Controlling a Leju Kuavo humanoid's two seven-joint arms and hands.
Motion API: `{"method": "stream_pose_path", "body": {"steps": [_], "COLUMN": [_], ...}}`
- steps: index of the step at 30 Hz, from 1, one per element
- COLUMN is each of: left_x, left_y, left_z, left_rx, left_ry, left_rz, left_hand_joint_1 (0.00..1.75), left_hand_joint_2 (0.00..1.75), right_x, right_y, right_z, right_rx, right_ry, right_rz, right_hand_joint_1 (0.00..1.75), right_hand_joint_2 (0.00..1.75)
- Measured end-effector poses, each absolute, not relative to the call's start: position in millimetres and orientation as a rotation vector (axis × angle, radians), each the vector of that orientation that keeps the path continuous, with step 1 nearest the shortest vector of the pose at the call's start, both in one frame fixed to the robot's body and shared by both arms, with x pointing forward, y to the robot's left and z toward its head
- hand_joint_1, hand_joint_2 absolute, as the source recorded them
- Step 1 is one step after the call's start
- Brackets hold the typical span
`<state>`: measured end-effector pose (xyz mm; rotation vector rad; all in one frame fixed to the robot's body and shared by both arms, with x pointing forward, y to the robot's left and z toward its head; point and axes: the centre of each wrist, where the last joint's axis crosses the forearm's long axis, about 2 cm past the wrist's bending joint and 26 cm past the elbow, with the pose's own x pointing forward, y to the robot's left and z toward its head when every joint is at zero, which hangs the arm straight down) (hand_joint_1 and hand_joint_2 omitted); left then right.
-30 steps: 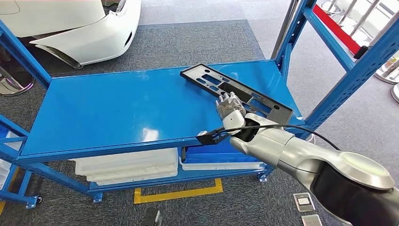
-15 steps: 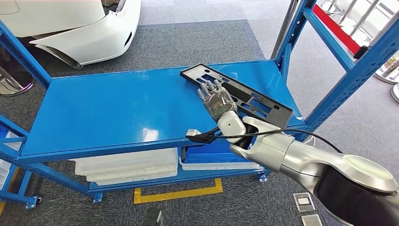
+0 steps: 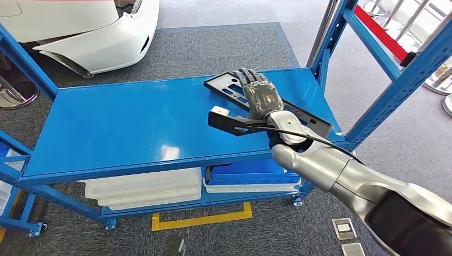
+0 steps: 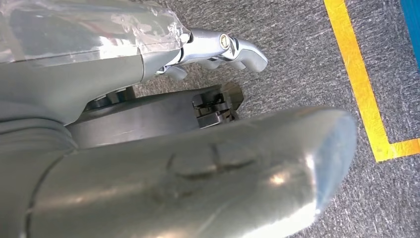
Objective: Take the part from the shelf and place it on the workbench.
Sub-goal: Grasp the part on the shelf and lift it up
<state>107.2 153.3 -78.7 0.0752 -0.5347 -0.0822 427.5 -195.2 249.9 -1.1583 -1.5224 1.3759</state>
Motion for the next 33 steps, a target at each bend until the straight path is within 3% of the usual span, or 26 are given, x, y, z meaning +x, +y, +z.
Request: {"method": "stream_pose_path", "body": {"steps": [15,33], "left_x": [107.0,107.1], "left_y": [152.9,152.5], "left_z": [-78.7,-78.5], "left_rx": [0.072,0.074], "left_ry": [-0.553,-0.553], "left_rz": [-0.082,-0.066], "left_hand_joint_1": [0.0,0.0], "left_hand_joint_2": [0.0,0.0], "right_x": [440.4,444.1], "right_y": [-255.9,-285.3], "right_z": [220.6,195.1], "right_rx": [-1.185,-1.154], "right_ry": [-1.156,-0.972], "right_rz": [1.271,1.281], "right_hand_joint_1": [0.0,0.0], "right_hand_joint_2": [1.75,1.75]}}
